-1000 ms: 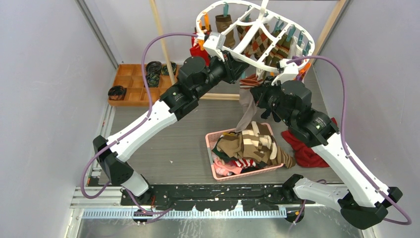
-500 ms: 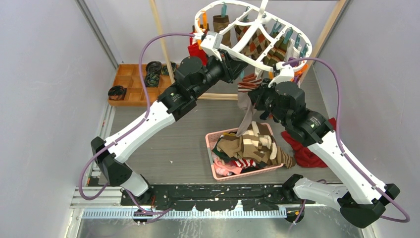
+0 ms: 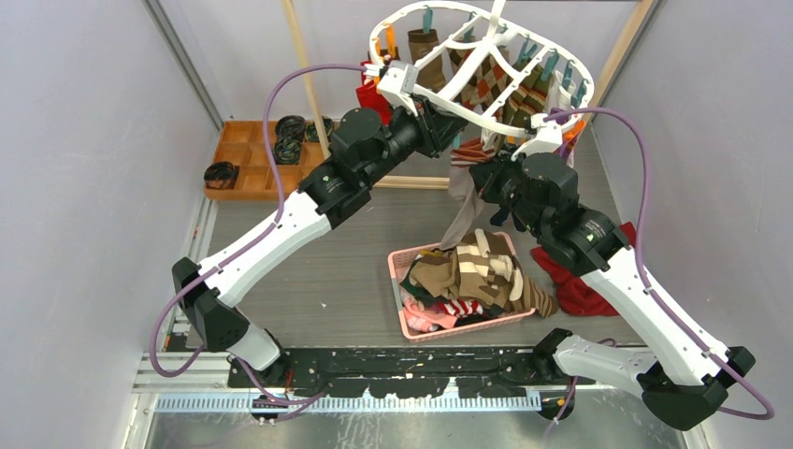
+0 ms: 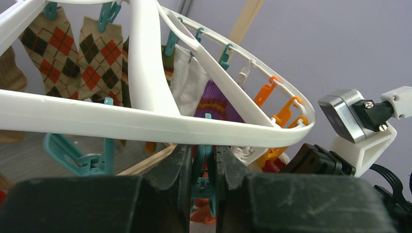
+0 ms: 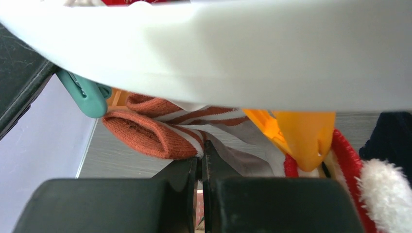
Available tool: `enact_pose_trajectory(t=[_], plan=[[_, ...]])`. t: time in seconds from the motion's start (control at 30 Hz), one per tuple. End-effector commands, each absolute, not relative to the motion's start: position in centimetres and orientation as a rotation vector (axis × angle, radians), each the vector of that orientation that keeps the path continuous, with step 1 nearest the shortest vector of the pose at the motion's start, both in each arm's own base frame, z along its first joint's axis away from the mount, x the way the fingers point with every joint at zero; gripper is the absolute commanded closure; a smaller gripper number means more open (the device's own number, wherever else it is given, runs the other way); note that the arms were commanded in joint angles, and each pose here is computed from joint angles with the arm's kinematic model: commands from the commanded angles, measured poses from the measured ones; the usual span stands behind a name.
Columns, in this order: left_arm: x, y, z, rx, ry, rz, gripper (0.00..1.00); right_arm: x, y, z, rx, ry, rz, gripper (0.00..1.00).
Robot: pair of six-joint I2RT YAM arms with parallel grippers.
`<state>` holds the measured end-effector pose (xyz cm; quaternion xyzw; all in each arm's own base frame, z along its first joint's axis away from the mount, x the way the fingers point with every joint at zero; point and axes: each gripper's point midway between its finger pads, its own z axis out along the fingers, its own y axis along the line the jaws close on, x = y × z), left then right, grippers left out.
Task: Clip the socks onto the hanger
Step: Clamp the sock onto the hanger.
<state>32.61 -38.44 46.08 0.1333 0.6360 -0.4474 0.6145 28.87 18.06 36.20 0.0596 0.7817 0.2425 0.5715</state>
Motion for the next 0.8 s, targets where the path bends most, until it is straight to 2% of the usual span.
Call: enact_pose_trajectory(t=[0.0, 0.77], plan=[[32.3, -36.9, 49.0, 0.253, 1.385, -1.057, 1.0, 29.3, 17.8, 38.5, 0.218, 1.754, 0.605, 0.99], [32.6, -36.9, 48.5, 0.25, 1.383, -1.056, 1.0, 28.9, 19.3, 40.0, 0.169, 1.718, 0.709, 0.99]])
